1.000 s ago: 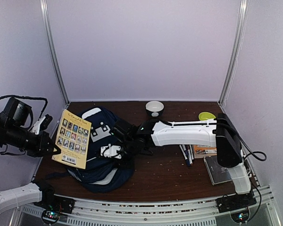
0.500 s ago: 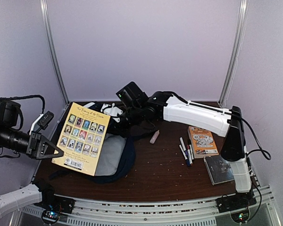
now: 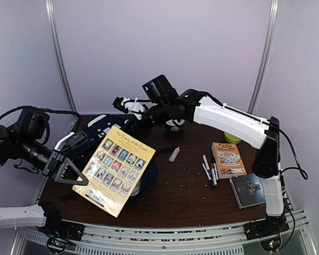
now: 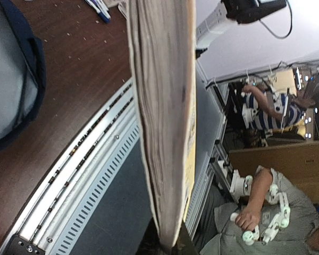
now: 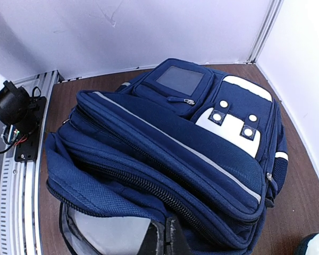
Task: Pack the student bag
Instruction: Place the book in the largest pocket of the bag, then pass from the right arm to the left, then adjust the book in the largest pocket of the bag.
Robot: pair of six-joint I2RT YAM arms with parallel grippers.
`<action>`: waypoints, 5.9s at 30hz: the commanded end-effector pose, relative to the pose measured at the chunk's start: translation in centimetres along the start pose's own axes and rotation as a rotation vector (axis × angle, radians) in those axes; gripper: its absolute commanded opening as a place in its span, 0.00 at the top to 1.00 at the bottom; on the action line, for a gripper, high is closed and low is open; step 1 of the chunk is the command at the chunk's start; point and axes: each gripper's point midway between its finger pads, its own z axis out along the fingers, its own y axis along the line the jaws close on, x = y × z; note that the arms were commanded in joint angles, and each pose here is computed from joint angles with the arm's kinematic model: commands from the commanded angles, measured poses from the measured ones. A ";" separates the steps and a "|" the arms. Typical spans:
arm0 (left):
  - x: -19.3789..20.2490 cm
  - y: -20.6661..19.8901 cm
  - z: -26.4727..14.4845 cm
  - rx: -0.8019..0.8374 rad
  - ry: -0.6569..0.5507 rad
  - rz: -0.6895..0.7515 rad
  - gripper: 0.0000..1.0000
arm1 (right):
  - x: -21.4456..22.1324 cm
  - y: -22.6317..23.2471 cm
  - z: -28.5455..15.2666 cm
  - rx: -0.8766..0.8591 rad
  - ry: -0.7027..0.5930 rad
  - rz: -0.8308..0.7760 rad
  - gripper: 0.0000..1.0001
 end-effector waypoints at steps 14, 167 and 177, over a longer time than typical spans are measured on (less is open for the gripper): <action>-3.1 10.0 8.7 -0.197 -0.176 -0.152 1.00 | -5.7 -2.6 -5.2 0.010 -0.212 0.049 1.00; -17.9 8.6 0.6 -0.684 -0.648 0.532 1.00 | 16.7 10.6 13.3 0.031 0.392 -0.605 0.57; -17.5 8.3 0.5 -0.656 -0.649 0.516 1.00 | 15.4 5.0 15.8 0.320 0.359 -0.392 0.64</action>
